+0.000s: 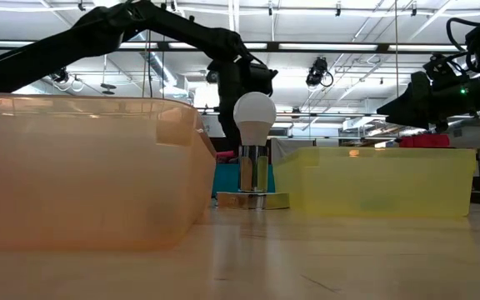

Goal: Pick & Place Markers
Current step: Put the pink pen into the blue bin, then put the top blue highlighter pen into the orange bin

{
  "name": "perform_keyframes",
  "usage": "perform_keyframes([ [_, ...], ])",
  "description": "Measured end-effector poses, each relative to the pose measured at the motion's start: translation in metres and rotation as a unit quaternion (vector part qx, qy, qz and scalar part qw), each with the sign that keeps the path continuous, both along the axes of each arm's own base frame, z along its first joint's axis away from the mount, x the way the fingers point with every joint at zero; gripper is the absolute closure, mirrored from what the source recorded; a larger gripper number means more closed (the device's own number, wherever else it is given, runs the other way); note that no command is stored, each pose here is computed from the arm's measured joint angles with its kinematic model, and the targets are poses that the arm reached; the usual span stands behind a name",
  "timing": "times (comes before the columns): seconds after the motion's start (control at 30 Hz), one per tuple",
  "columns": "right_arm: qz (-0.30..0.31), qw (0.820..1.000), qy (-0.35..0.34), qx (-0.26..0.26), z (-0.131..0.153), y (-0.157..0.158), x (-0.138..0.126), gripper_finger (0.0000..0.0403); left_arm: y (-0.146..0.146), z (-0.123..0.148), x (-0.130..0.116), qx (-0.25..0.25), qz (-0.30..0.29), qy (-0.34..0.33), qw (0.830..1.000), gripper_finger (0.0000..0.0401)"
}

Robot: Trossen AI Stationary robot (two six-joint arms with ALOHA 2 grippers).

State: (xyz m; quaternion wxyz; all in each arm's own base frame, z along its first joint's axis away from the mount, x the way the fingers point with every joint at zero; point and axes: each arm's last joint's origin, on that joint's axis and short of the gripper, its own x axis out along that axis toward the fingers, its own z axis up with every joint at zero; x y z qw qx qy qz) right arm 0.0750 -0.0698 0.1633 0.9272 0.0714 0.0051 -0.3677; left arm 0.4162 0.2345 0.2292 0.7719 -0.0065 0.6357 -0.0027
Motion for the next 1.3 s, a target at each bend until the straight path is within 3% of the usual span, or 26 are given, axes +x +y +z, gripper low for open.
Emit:
perform_keyframes([
  [0.3,0.000,1.000,0.000,0.000,0.000,0.000,0.000,0.0158,0.001,-0.004,0.002,-0.010,-0.004,-0.007,1.000,0.0365],
  [0.8,0.000,1.000,0.000,0.000,0.000,0.000,0.000,0.0158,0.003,-0.050,0.008,-0.048,0.001,0.051,0.998,0.0365],
  [1.1,0.000,1.000,0.000,0.000,0.000,0.000,0.000,0.0158,0.003,-0.051,0.008,-0.030,0.019,0.063,0.997,0.0298],
  [1.3,0.000,1.000,0.000,0.000,0.000,0.000,0.000,0.0158,0.001,-0.051,0.009,-0.038,0.020,0.060,0.997,0.0278],
])
